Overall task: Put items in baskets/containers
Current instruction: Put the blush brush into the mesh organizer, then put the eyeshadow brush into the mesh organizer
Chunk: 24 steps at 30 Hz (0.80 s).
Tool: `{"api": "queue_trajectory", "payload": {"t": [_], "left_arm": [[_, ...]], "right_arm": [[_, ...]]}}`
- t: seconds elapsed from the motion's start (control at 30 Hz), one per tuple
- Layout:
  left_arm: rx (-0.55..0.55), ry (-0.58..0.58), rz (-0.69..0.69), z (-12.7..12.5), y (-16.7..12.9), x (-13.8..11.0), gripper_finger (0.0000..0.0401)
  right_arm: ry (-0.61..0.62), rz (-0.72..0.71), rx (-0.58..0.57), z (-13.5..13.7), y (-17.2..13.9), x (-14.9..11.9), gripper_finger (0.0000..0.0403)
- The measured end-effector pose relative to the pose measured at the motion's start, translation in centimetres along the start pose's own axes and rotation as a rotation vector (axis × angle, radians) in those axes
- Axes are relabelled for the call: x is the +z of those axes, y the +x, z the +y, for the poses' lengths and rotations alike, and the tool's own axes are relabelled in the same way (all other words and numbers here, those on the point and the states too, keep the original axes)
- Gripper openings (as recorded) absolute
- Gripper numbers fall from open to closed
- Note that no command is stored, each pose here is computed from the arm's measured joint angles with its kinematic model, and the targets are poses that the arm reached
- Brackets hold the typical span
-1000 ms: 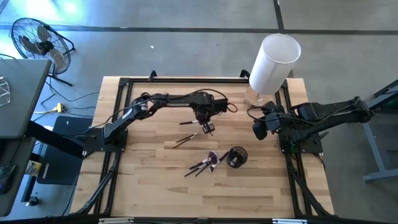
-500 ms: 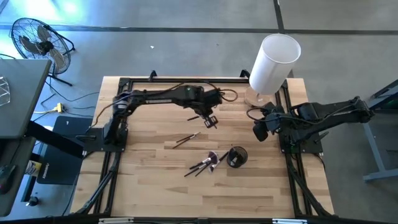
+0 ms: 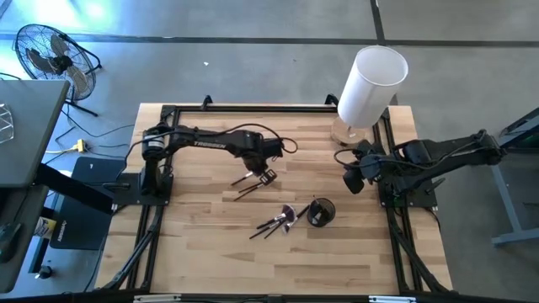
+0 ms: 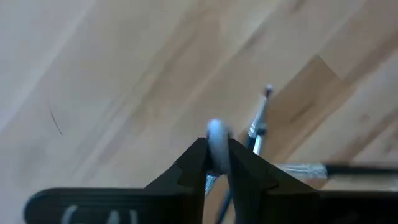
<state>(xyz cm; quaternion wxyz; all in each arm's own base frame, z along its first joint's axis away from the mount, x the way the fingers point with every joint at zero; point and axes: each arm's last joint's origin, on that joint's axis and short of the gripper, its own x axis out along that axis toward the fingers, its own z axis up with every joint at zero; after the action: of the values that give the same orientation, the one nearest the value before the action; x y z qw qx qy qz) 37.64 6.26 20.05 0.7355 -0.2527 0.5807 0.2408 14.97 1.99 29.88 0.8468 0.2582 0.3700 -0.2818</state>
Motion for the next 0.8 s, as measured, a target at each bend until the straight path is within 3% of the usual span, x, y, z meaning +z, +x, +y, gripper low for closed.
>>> {"api": "queue_trajectory", "payload": {"t": [0.33,0.57,0.8], "left_arm": [[-0.009,-0.018,0.016,0.1,-0.8,-0.3,0.0079],[-0.038,0.142,0.020,0.0,-0.6,-0.2,0.0080],[-0.069,0.322,0.080,-0.7,1.6,-0.4,0.0081]], "right_arm": [[-0.008,-0.008,-0.001,0.0,0.0,0.0,0.0001],[-0.008,-0.010,-0.003,0.0,0.0,0.0,0.0002],[-0.007,-0.019,-0.009,0.0,0.0,0.0,0.0002]]}}
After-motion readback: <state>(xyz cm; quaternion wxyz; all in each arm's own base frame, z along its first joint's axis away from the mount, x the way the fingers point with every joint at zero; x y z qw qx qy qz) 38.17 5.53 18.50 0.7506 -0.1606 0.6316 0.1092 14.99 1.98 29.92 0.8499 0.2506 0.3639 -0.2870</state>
